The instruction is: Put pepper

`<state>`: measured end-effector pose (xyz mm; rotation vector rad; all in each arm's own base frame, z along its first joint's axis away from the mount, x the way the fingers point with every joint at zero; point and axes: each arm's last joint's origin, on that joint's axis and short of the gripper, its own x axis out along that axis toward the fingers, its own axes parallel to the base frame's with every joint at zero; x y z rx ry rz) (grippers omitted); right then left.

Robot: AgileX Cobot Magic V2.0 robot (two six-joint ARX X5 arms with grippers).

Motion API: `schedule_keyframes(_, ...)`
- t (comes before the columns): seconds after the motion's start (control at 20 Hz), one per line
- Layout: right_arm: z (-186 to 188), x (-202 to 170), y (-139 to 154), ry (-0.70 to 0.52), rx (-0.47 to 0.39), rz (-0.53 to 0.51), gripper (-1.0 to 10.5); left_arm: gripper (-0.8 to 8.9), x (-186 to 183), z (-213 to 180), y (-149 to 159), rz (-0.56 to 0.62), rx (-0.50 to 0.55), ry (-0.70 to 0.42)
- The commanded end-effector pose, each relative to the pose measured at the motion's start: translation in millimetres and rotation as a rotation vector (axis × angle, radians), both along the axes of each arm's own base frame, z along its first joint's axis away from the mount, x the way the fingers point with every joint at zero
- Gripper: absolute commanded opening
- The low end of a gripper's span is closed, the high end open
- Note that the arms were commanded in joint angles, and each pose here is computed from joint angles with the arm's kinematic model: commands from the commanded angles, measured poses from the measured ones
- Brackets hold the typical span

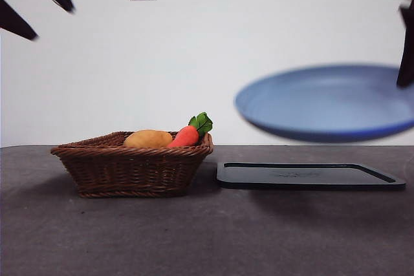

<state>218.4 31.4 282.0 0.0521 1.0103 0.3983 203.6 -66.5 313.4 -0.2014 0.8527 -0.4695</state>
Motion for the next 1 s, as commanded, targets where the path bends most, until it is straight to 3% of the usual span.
schedule_keyframes(0.05, 19, -10, -1, -0.076, 0.019, -0.009, 0.0, 3.37, 32, -4, -19, 0.032, 0.053, 0.052)
schedule_keyframes(0.45, 49, -49, -5, -0.225, 0.035, -0.007, 0.0, 3.37, 121, -46, -79, 0.094, 0.185, 0.243)
schedule_keyframes(1.0, 52, -55, -5, -0.244, 0.043, 0.0, 0.0, 3.37, 154, -116, -94, 0.184, 0.242, 0.387)
